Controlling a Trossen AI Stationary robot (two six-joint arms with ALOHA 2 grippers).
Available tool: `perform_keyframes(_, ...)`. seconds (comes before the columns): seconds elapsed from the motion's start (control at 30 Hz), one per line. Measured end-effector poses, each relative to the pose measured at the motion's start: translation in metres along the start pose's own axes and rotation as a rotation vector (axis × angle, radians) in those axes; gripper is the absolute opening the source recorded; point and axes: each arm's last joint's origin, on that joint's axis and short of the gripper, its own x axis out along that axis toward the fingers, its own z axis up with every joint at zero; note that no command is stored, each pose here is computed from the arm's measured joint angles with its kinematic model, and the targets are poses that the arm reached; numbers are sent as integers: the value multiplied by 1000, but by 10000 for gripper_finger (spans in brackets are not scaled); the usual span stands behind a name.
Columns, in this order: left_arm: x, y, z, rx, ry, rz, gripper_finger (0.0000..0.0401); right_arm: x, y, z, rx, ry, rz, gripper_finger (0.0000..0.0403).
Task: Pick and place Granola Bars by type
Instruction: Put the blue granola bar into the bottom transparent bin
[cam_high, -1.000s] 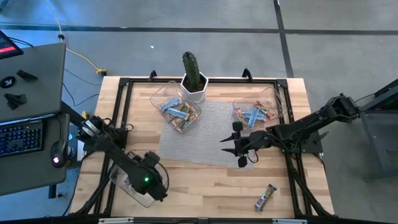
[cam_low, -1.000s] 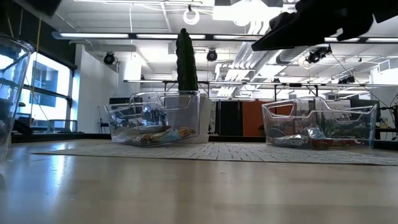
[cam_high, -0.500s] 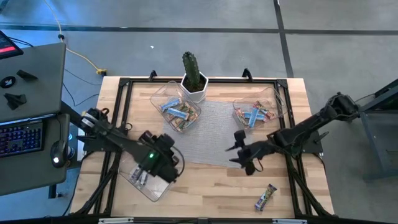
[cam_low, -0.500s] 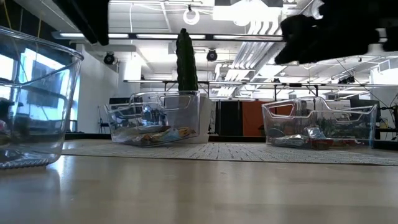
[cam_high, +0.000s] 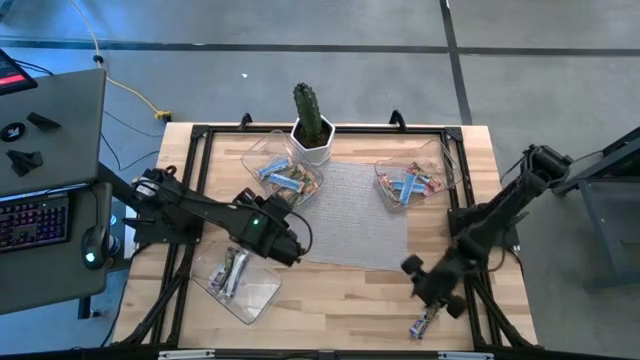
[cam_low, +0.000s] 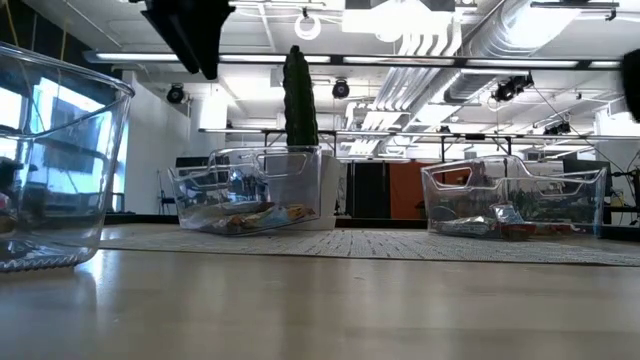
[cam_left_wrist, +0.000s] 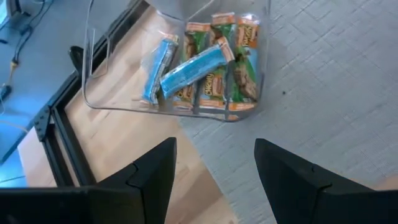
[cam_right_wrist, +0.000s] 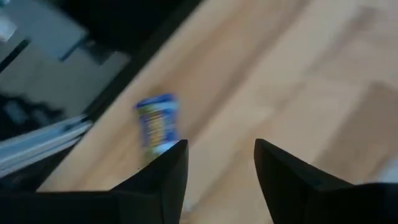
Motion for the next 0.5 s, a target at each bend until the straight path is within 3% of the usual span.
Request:
perform_keyframes(0.23,5,3,6,-21,5,16,211,12,40,-15,-127,61,7,169)
perform_keyframes(0.5,5,3,5,-36,5,14,211,43,59,-31,-231,137,-27,167)
